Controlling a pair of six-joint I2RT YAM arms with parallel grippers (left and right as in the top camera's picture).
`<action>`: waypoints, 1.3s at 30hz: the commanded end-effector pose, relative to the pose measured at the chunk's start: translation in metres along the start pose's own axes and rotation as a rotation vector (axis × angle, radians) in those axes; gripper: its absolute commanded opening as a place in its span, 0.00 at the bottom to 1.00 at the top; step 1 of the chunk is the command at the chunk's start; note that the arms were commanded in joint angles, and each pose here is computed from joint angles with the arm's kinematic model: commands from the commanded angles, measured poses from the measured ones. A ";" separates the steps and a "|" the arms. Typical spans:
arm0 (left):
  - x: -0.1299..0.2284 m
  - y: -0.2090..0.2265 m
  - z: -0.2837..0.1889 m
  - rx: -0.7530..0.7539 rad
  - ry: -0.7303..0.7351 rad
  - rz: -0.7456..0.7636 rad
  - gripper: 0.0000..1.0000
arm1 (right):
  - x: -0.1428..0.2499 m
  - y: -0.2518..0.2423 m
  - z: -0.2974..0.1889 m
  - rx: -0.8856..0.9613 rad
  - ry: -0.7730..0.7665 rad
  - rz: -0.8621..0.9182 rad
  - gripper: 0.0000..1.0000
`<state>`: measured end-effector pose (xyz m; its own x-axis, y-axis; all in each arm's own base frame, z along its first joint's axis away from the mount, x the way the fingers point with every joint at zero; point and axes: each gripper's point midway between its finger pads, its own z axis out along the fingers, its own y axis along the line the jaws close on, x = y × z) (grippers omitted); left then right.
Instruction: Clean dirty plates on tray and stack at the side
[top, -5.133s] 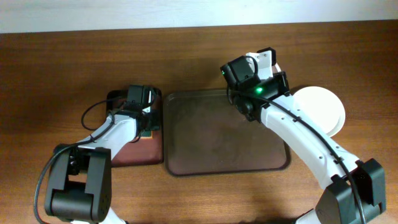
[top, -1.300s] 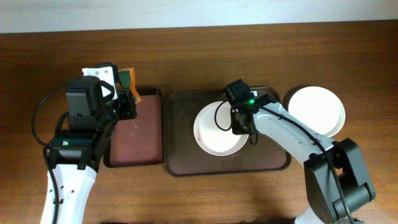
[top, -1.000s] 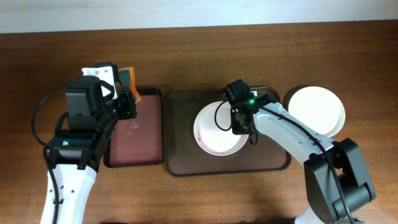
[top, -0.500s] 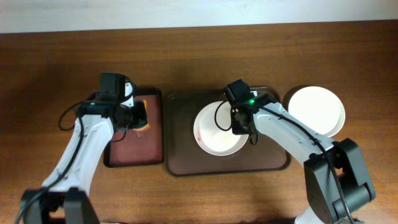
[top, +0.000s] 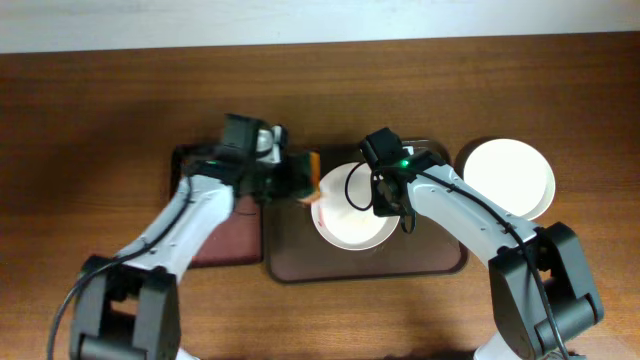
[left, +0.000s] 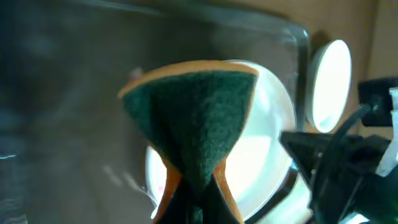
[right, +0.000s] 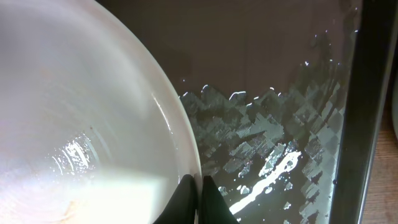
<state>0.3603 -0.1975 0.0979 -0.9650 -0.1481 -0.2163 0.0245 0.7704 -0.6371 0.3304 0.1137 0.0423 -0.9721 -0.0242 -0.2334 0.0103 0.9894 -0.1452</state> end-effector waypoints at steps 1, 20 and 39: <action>0.020 -0.020 0.038 0.029 0.078 -0.097 0.00 | 0.007 -0.003 0.006 0.017 0.023 0.002 0.04; -0.011 0.010 0.040 -0.325 0.057 0.254 0.00 | 0.010 -0.004 0.006 0.023 0.036 -0.002 0.04; 0.016 0.181 -0.071 -0.758 0.002 0.020 0.00 | -0.086 -0.083 -0.141 0.571 -0.441 -0.077 0.04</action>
<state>0.3375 -0.0204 0.0445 -0.9669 -0.1418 -0.2122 -0.1526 0.9876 0.0355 0.3760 0.0666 0.1508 -0.8786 -0.1969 -0.4351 0.0519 0.8663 -0.4968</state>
